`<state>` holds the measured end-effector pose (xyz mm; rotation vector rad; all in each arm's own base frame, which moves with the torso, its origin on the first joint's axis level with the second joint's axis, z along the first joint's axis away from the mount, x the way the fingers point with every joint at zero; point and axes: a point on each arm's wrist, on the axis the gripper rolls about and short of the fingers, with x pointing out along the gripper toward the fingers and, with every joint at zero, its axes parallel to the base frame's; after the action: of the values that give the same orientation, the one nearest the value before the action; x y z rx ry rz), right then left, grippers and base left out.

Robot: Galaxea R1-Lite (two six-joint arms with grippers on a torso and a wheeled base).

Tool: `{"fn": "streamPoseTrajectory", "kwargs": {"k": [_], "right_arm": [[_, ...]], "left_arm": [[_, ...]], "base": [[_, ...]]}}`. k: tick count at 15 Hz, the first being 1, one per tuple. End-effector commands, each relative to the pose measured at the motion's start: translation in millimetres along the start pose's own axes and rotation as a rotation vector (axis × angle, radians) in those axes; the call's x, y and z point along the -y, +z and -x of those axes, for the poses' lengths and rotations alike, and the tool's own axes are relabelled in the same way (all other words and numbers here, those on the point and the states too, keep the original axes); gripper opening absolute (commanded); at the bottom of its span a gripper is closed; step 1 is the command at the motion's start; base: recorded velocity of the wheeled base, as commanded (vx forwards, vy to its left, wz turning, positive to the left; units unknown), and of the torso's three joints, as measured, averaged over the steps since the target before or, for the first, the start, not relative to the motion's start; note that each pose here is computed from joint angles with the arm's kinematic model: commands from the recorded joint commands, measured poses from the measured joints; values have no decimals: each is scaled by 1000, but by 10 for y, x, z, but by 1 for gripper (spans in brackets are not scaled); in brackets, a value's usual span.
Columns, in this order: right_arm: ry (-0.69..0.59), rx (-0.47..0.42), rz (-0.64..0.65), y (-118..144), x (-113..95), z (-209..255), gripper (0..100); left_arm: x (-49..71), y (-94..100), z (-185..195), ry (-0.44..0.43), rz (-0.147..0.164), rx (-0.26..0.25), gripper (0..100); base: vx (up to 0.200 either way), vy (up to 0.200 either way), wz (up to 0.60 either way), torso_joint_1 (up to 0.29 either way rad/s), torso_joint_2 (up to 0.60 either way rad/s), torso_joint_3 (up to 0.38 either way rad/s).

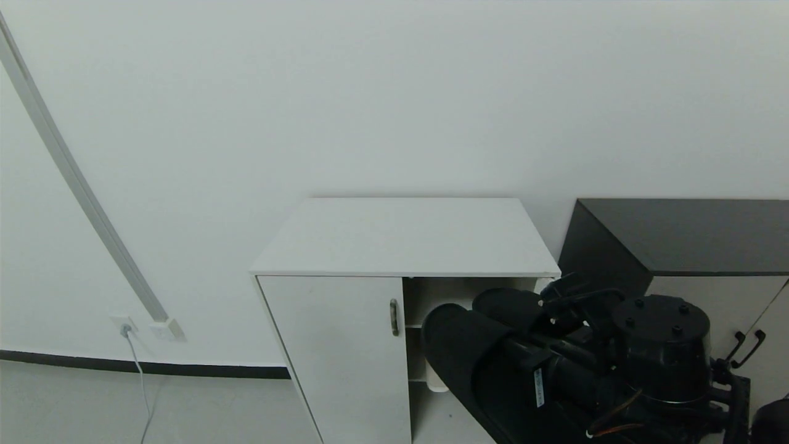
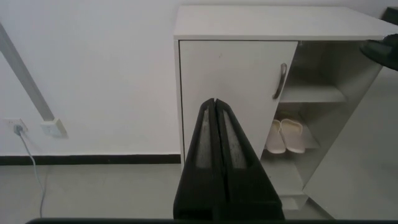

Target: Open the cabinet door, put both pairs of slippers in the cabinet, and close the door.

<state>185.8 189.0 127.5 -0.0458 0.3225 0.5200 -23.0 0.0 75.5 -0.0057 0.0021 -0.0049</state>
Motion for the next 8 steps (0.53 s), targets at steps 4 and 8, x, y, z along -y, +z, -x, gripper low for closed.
{"fn": "streamPoseTrajectory", "kwargs": {"k": [4, 8], "right_arm": [[1, -7, 3, -20, -6, -7, 0], [3, 1, 1, -15, -6, -6, 0]], "left_arm": [[0, 0, -1, 0, 0, -1, 0], [0, 0, -1, 0, 2, -1, 0]], "base": [[0, 0, 0, -211, 500, 286], [0, 0, 0, -226, 547, 322]]}}
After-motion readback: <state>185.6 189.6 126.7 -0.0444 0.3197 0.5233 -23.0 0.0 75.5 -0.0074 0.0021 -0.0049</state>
